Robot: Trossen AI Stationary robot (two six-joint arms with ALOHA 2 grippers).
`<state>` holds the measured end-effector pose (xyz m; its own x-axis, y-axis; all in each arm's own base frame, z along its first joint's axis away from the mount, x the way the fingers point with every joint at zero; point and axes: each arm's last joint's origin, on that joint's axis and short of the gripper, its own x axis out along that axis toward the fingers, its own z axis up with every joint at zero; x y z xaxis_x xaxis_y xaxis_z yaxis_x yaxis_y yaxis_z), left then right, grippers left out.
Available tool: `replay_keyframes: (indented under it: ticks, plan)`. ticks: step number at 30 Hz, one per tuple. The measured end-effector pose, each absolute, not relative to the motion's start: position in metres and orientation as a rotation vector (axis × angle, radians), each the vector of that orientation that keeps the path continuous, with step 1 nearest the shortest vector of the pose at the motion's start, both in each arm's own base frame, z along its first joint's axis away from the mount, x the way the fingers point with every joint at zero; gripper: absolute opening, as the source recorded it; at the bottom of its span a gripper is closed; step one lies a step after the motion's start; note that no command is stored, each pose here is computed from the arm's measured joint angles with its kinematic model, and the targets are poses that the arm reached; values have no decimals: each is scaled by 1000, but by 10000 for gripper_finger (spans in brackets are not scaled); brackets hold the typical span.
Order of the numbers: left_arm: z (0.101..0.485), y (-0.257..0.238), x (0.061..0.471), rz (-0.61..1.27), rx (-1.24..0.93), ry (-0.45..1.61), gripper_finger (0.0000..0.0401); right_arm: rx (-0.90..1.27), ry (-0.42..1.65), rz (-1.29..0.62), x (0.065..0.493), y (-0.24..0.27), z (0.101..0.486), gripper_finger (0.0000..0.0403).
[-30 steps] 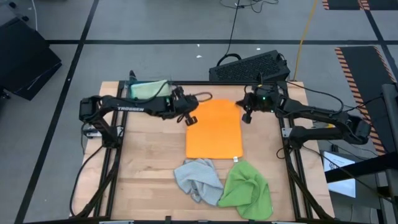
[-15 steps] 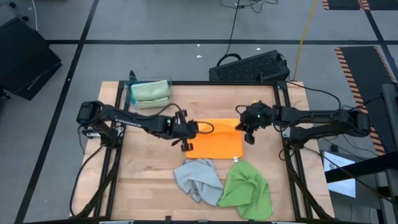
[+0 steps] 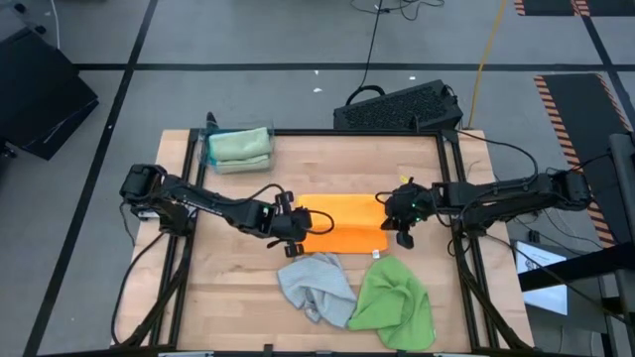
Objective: Fold microfiber towels
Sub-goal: Fold the orange microfiber cloth
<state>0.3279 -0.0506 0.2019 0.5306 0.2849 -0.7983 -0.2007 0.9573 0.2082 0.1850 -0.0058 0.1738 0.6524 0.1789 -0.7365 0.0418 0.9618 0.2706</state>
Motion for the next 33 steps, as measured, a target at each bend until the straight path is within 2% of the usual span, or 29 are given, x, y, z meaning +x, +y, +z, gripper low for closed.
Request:
replay_keyframes:
  ticks: [16, 28, 33]
  plan:
    - [171, -59, 318, 247, -9, 896, 6, 370, 841, 146, 176, 15, 147, 0]
    - [169, -61, 317, 223, -43, 888, 15, 420, 757, 219, 167, 25, 129, 0]
    - [169, -61, 317, 234, -63, 887, 10, 422, 740, 224, 167, 26, 130, 28]
